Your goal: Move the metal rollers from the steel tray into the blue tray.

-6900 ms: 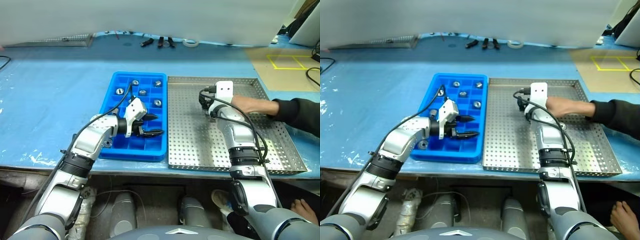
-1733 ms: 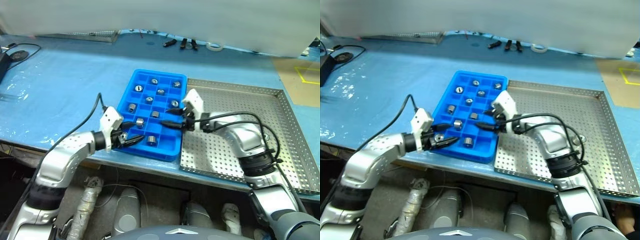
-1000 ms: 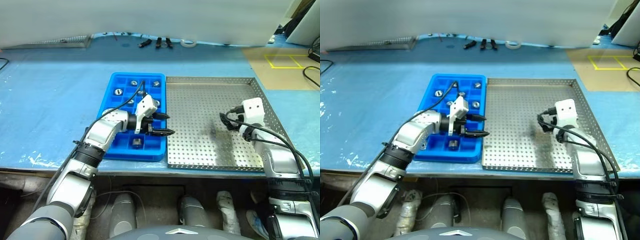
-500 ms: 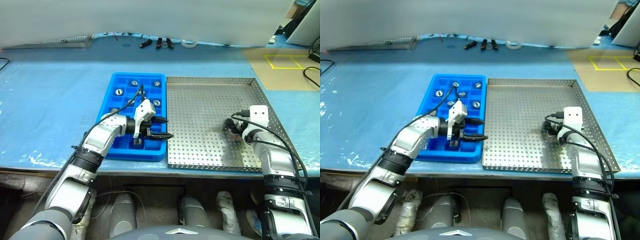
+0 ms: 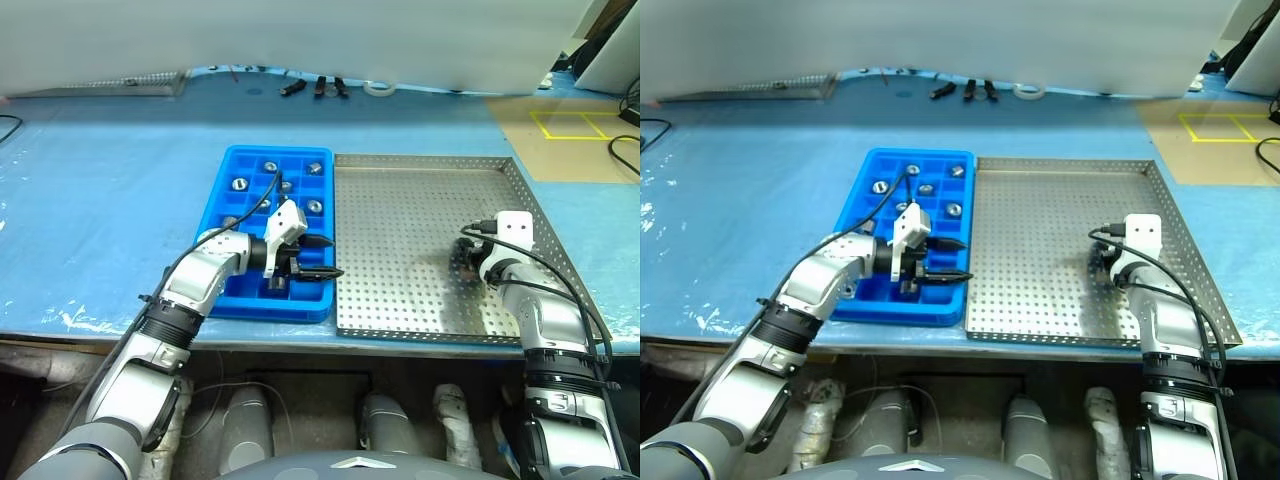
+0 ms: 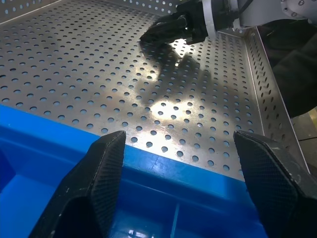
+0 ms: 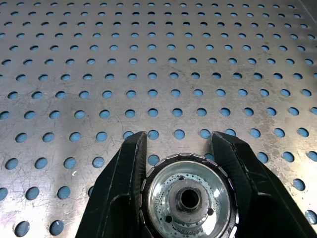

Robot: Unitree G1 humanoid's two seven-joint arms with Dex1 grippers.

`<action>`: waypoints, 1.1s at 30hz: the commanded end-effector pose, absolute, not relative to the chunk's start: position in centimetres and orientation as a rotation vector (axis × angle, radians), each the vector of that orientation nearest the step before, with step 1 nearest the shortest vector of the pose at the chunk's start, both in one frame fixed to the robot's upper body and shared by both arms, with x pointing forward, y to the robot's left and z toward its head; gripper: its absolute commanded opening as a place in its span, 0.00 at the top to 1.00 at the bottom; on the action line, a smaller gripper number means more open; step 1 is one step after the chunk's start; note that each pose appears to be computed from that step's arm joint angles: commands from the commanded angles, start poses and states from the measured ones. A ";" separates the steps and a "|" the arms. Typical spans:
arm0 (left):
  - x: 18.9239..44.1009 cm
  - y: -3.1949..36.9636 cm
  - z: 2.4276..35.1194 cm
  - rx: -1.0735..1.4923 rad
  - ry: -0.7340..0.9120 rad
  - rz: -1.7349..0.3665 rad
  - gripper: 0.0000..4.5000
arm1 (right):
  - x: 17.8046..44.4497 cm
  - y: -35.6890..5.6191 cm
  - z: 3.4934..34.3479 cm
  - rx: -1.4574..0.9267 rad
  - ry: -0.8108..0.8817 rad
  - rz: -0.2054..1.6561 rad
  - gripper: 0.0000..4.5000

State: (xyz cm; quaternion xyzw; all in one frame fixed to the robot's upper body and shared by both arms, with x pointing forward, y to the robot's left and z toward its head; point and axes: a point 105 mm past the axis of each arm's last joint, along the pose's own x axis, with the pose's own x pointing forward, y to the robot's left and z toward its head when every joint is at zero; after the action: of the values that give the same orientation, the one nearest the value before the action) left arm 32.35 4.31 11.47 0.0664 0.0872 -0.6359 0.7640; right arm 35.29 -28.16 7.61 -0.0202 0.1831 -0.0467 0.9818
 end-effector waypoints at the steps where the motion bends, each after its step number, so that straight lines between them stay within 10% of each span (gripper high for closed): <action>1: 32.3 4.9 11.8 0.159 0.178 -1.376 0.18 | 35.7 -27.3 10.1 -0.045 0.287 -0.041 0.62; 20: 28.4 10.3 12.7 0.121 0.199 -1.190 0.18 | 33.7 -8.6 15.3 -0.109 0.204 0.972 0.62; 33: 25.8 11.6 12.6 0.091 0.232 -1.062 0.18 | 32.7 -5.3 13.2 -0.183 0.266 1.184 0.62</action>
State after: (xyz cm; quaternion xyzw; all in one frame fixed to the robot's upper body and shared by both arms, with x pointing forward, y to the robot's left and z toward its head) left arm 26.01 11.50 11.22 0.0350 0.1326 -0.5079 0.8504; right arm 32.60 -5.82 12.08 -0.0747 0.1510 0.5441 0.8220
